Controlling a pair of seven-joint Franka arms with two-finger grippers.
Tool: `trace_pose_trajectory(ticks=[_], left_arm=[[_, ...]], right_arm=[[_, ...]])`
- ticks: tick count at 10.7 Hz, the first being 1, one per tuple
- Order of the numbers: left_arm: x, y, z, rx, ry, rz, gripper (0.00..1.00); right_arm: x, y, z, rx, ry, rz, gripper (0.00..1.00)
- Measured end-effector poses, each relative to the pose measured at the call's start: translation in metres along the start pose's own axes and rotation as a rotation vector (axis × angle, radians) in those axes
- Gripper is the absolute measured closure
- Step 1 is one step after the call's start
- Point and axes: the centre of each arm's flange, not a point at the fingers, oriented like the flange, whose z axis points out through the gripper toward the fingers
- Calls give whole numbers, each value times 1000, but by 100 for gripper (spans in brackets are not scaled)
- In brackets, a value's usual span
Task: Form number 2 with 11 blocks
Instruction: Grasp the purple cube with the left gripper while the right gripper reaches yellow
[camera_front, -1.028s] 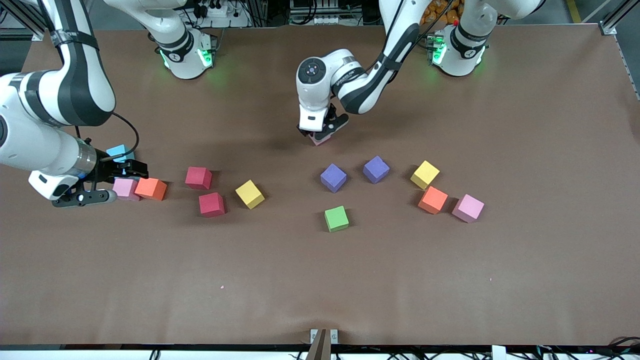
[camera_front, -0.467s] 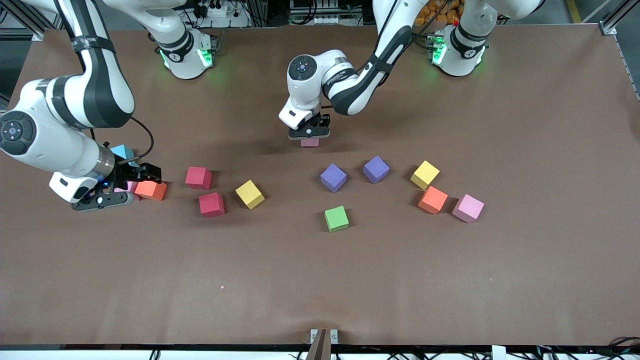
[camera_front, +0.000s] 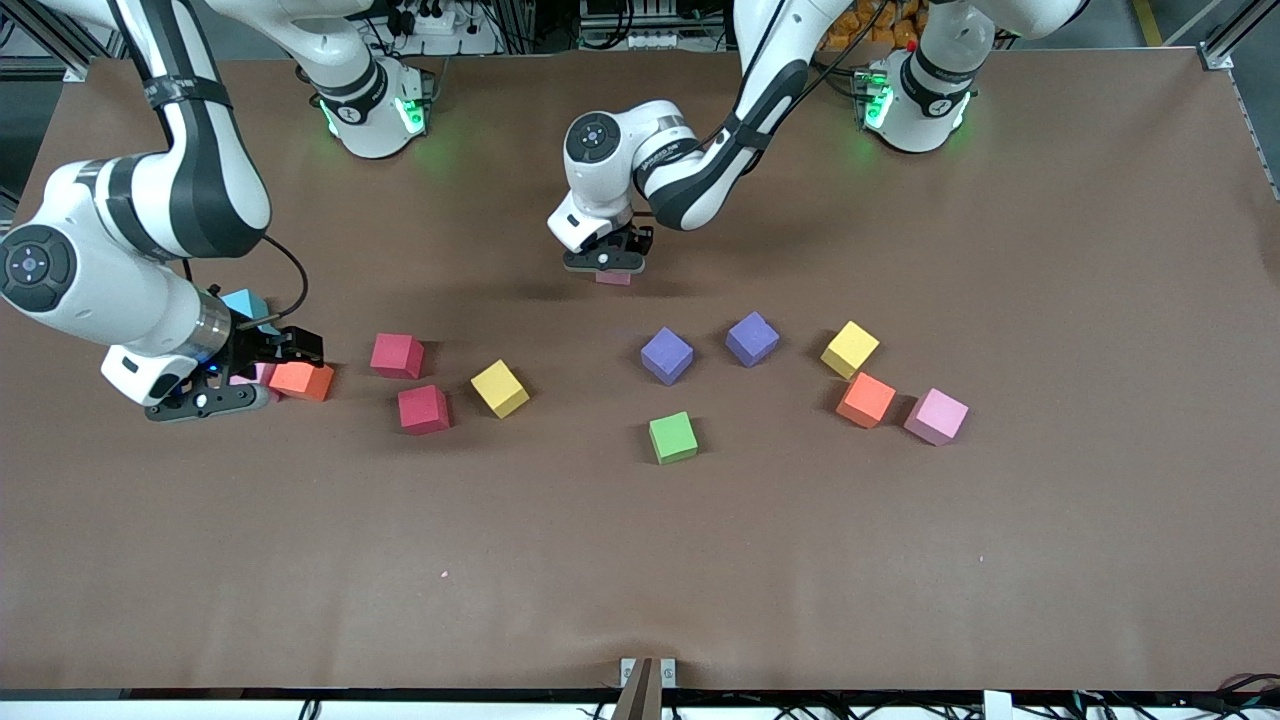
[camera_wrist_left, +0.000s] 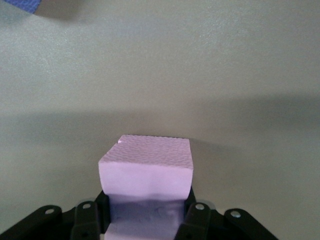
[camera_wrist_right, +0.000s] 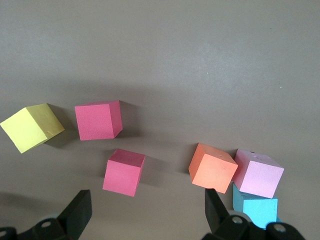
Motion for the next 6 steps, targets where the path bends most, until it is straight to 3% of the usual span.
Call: trace_pose_trajectory(ticks=[1, 4, 6], left_arm=[[1, 1, 0, 1, -3, -2, 45], [9, 8, -20, -20, -23, -48, 5], [34, 7, -66, -41, -11, -121, 0]], right_arm=[[0, 0, 0, 0, 0, 0, 0], [0, 0, 0, 0, 0, -8, 0], [0, -1, 0, 0, 0, -24, 0]])
